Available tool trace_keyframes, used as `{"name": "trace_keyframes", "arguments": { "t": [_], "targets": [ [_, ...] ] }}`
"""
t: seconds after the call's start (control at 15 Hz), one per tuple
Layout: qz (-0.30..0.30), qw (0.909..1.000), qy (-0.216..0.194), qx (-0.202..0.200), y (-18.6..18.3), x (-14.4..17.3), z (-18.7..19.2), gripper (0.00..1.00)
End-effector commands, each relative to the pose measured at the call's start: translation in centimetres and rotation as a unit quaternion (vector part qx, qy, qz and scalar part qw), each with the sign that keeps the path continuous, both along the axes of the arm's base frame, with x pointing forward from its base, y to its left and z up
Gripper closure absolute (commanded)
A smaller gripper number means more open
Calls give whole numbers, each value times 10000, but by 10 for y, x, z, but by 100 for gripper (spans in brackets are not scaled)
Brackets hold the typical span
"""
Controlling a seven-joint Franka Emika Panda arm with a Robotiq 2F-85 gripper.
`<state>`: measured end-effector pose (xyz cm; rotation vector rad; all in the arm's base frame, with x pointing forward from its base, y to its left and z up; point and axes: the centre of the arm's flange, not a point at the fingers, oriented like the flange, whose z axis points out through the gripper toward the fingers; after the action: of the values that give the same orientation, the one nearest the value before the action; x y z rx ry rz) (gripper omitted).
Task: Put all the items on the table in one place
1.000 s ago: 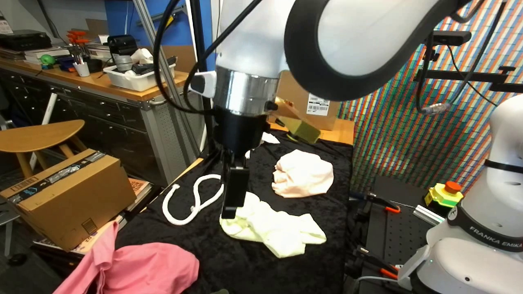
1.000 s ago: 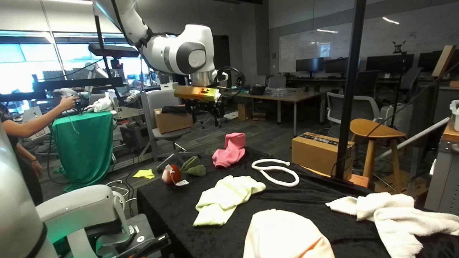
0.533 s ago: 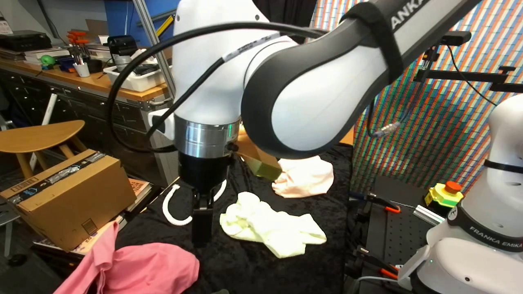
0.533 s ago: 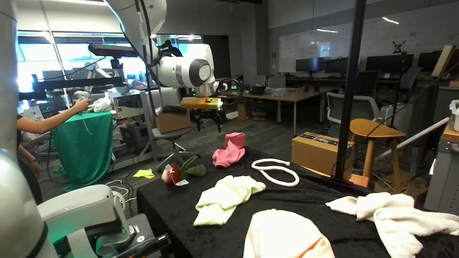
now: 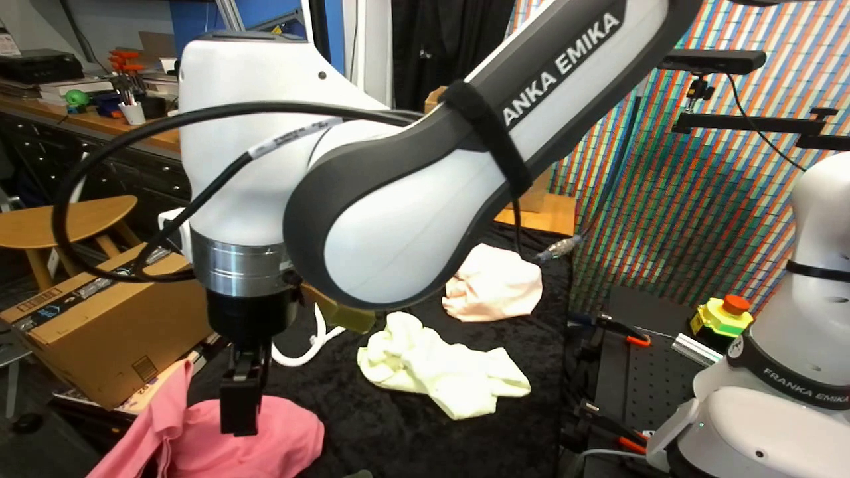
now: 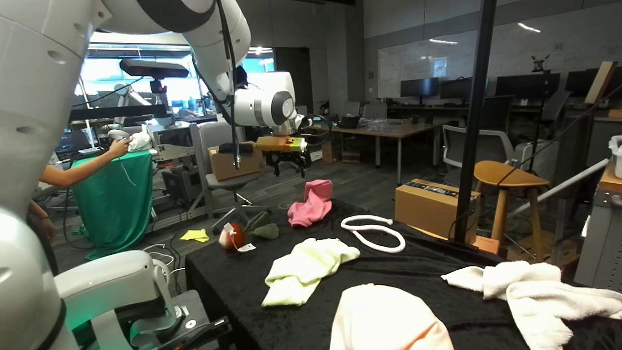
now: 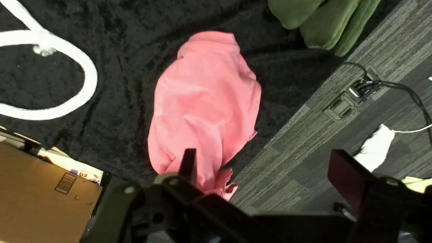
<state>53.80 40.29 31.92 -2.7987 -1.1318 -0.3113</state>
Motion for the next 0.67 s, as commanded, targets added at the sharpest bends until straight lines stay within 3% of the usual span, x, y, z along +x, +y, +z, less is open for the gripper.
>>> {"name": "trace_keyframes", "arguments": {
  "t": [0.0, 0.6],
  "targets": [
    [-76, 9995, -209, 206, 29, 29, -11, 0],
    [-888, 9906, -671, 796, 50, 57, -66, 0]
  ]
}}
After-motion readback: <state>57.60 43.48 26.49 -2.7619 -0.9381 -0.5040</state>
